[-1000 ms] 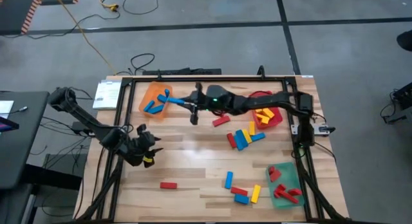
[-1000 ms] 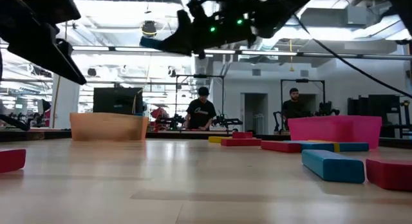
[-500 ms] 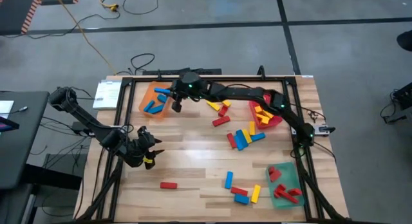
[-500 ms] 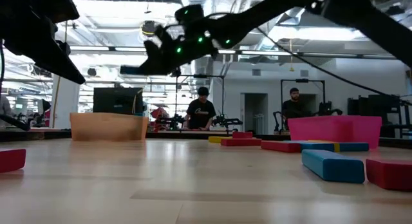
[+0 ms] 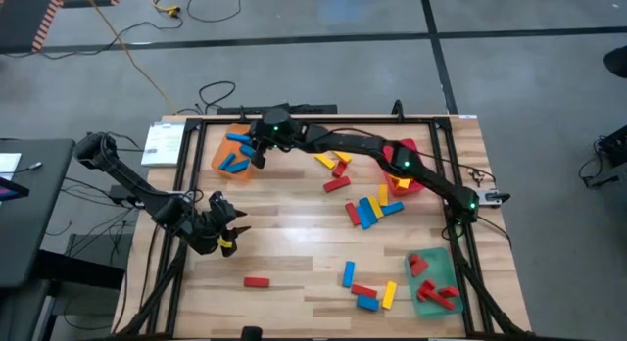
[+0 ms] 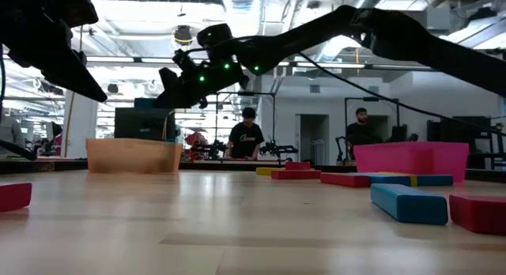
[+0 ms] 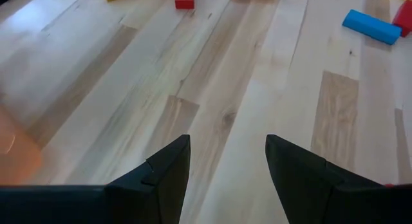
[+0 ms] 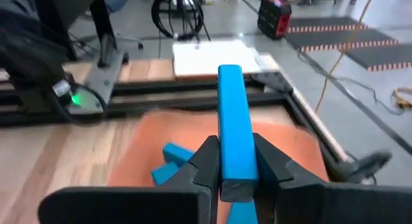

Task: Sort blocks
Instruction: Put the blue rectangle block into the orange bin

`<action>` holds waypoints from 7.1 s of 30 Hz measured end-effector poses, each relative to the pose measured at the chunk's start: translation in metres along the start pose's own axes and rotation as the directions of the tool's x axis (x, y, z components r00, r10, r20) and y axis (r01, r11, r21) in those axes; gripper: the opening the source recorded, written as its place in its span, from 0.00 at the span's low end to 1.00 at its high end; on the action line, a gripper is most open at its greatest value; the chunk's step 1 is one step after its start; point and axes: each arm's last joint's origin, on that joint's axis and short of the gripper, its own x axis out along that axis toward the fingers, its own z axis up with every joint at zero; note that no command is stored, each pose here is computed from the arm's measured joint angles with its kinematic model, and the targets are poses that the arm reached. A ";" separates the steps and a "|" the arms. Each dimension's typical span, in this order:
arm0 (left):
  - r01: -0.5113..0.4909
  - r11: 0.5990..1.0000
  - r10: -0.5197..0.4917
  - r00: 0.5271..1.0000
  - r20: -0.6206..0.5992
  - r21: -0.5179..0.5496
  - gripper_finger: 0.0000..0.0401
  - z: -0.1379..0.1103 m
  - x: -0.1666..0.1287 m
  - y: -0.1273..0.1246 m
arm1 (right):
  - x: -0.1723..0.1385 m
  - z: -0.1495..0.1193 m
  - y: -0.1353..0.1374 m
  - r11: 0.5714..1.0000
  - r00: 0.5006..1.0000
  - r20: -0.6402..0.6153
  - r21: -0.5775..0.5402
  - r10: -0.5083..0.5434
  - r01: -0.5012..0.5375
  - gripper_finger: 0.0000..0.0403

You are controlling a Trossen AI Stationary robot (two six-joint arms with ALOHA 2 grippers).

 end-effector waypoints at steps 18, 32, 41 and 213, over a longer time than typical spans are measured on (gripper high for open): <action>0.008 0.999 -0.007 1.000 0.009 -0.036 0.49 0.001 0.000 -0.001 | 0.012 -0.021 0.004 0.999 0.999 -0.035 0.034 0.012 -0.010 0.18; 0.009 0.999 -0.009 1.000 0.011 -0.038 0.49 0.001 0.000 -0.001 | 0.013 -0.024 0.002 0.999 1.000 -0.029 0.047 0.010 -0.009 0.23; 0.004 0.999 -0.003 1.000 0.015 -0.036 0.49 0.002 0.000 -0.001 | 0.013 -0.024 0.003 0.999 0.999 -0.036 0.052 0.011 -0.010 0.48; 0.159 0.924 -0.182 0.983 0.034 0.348 0.49 0.002 0.054 -0.046 | -0.349 -0.170 0.121 0.992 0.464 -0.877 -0.106 -0.124 0.066 0.54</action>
